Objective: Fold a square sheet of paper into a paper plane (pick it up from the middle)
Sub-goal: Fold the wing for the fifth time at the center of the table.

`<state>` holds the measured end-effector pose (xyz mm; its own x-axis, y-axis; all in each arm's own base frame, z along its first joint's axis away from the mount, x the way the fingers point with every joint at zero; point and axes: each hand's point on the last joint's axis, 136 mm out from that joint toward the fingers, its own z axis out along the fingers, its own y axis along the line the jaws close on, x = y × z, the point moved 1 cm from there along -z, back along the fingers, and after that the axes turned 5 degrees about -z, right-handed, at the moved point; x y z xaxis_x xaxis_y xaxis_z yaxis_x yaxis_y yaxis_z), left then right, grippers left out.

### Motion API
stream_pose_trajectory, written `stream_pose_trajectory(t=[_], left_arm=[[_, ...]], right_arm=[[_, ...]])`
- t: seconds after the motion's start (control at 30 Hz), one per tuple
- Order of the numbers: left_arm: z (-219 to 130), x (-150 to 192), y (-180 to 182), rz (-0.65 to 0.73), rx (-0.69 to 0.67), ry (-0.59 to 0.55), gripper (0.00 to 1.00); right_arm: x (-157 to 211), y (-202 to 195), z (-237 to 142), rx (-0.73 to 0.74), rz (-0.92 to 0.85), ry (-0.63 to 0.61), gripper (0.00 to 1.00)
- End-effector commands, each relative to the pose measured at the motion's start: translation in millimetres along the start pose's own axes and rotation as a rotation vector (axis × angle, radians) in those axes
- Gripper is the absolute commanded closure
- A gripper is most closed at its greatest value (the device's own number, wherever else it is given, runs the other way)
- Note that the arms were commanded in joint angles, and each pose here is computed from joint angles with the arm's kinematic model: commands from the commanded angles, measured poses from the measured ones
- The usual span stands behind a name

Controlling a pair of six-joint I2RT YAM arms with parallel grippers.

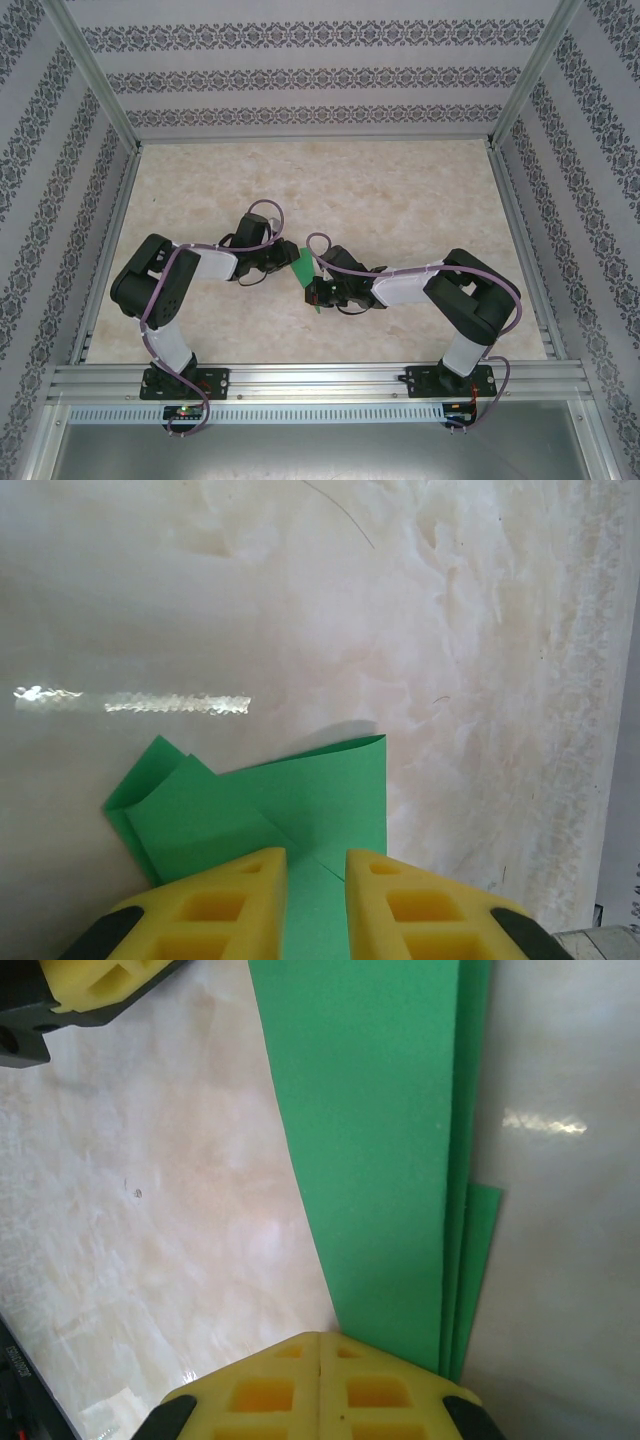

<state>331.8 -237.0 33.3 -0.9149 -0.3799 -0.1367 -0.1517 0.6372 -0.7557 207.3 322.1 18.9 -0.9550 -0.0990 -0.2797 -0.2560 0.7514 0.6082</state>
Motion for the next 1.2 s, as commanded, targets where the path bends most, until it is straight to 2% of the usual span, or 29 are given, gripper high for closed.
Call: stream_pose_trajectory(t=[0.0,0.9,1.17], left_arm=[[0,-15,14,0.006,-0.056,-0.036,0.76],[-5,-38,27,0.04,-0.194,-0.046,0.76],[-9,-51,16,0.091,-0.19,-0.053,0.75]], right_arm=[[45,-45,0,0.168,0.036,0.144,1.0],[46,-46,5,0.151,0.043,0.153,1.0],[45,-48,7,0.155,0.047,0.153,1.0]])
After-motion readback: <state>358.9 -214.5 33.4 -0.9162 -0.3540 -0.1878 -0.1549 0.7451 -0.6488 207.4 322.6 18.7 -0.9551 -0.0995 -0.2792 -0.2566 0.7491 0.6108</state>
